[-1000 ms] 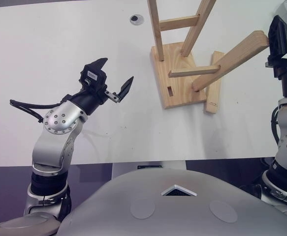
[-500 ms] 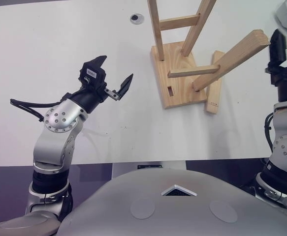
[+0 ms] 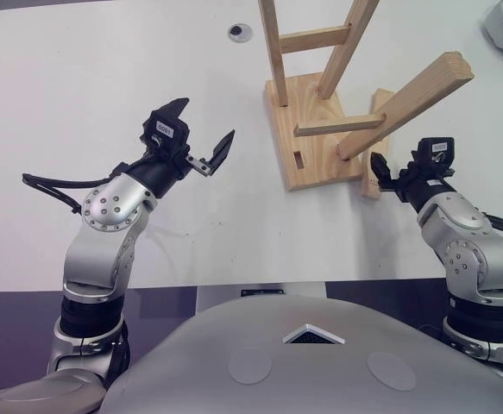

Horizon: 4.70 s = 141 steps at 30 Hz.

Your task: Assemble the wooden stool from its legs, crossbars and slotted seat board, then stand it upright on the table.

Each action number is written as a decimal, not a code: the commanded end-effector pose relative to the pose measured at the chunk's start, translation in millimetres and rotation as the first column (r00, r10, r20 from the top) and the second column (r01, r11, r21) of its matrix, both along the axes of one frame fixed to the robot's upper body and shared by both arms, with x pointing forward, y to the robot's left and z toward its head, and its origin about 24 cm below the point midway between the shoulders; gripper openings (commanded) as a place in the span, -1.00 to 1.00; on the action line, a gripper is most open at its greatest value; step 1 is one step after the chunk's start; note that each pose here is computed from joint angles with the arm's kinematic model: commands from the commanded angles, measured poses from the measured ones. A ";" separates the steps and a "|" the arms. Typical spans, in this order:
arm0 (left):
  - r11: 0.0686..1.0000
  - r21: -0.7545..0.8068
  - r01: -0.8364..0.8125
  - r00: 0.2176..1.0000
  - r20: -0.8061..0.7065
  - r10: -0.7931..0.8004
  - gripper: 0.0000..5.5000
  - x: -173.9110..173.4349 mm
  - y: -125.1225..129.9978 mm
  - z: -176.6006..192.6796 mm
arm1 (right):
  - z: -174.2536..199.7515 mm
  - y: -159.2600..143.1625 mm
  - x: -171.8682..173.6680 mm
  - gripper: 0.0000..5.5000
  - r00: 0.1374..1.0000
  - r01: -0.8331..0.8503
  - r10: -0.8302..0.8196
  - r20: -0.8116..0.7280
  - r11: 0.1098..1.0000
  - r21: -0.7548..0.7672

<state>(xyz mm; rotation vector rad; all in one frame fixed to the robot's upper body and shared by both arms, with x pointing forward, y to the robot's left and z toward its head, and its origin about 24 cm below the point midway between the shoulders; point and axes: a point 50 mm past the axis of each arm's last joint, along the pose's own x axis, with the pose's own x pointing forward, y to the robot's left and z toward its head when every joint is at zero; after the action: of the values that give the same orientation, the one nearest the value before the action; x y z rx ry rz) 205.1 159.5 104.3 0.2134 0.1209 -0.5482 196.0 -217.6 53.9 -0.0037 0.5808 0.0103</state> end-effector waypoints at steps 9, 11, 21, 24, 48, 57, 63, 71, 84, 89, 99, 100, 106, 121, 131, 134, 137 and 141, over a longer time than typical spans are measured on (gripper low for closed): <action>0.999 0.032 -0.015 1.000 0.019 0.014 0.74 1.6 -4.0 -1.6 | 10.2 -21.8 8.5 0.57 0.998 0.031 -0.038 -0.045 0.989 -0.148; 0.999 0.032 -0.018 1.000 0.021 0.017 0.74 1.8 -3.6 -1.6 | 13.7 -29.1 11.4 0.57 0.998 0.047 -0.052 -0.024 0.985 -0.166; 0.999 0.033 -0.016 0.999 0.031 0.015 0.74 4.9 -4.9 -2.0 | 3.6 -1.1 23.6 0.57 0.994 -0.105 0.105 0.001 0.991 -0.082; 0.999 0.033 -0.016 0.999 0.033 0.015 0.74 5.3 -4.6 -1.7 | -2.1 -4.8 21.8 0.57 0.995 -0.098 0.095 -0.037 0.989 -0.109; 0.999 0.031 -0.036 0.998 0.046 0.035 0.74 5.0 -6.5 -0.7 | -13.9 -21.1 6.6 -0.08 0.956 -0.214 0.172 -0.239 0.963 -0.163; 0.985 -0.131 -0.113 0.978 0.159 0.134 0.74 30.5 11.5 36.9 | 54.7 -24.3 54.1 -0.20 0.944 0.008 0.027 0.330 0.994 -0.105; 0.920 -0.389 0.057 0.963 0.263 0.052 0.74 38.2 20.8 98.8 | 123.6 -30.9 55.5 -0.20 0.750 0.090 -0.048 0.660 0.995 -0.030; 0.706 -0.638 0.308 0.948 0.266 -0.173 0.74 41.8 13.8 147.8 | 189.0 -42.3 29.2 -0.21 0.534 -0.004 0.031 0.845 0.999 -0.034; 0.539 -0.701 0.466 0.880 0.306 -0.363 0.74 33.8 -7.9 180.2 | 241.5 37.1 23.4 -0.21 0.334 -0.693 0.377 0.864 0.719 -0.046; 0.505 -0.684 0.526 0.838 0.314 -0.447 0.74 30.9 -27.5 179.3 | 238.9 59.1 23.9 -0.21 0.261 -0.848 0.522 0.812 0.526 -0.065; 0.480 -0.744 0.464 0.881 0.331 -0.338 0.74 25.8 -26.7 191.6 | 234.2 83.2 27.4 -0.21 0.162 -0.790 0.758 0.632 0.483 -0.378; 0.486 -0.763 0.427 0.901 0.314 -0.299 0.74 27.7 -24.3 192.0 | 231.1 85.2 27.7 -0.21 0.154 -0.761 0.790 0.593 0.478 -0.439; 0.463 -0.833 0.303 0.952 0.245 -0.182 0.68 32.6 -18.8 193.3 | 224.0 90.3 31.8 -0.21 0.126 -0.704 0.832 0.540 0.459 -0.542; 0.429 -0.891 0.149 0.988 0.115 -0.103 -0.25 37.9 -19.3 181.1 | 212.4 96.0 38.1 -0.21 0.117 -0.629 0.859 0.499 0.453 -0.632; 0.386 -0.919 0.081 0.994 0.046 -0.100 -0.59 40.4 -25.0 174.3 | 211.0 97.4 45.8 -0.24 0.160 -0.575 0.857 0.490 0.484 -0.659; 0.393 -0.917 0.071 0.995 0.038 -0.093 -0.59 40.5 -25.9 172.3 | 209.8 100.2 45.3 -0.24 0.158 -0.585 0.852 0.499 0.488 -0.648; 0.413 -0.909 0.050 0.998 0.031 -0.051 -0.59 42.9 -21.9 171.5 | 209.7 101.4 45.2 -0.24 0.154 -0.586 0.849 0.505 0.490 -0.645; 0.425 -0.905 0.002 1.000 0.010 0.016 -0.63 46.1 -14.5 170.5 | 212.4 99.5 49.3 0.04 0.167 -0.542 0.838 0.519 0.518 -0.662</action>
<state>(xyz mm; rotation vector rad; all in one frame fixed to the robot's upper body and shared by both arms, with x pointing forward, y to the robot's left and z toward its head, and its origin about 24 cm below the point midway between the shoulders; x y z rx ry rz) 249.6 140.1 275.6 -0.9027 -0.2111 -0.5874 243.5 -116.6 258.5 -0.5996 -0.4191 0.8828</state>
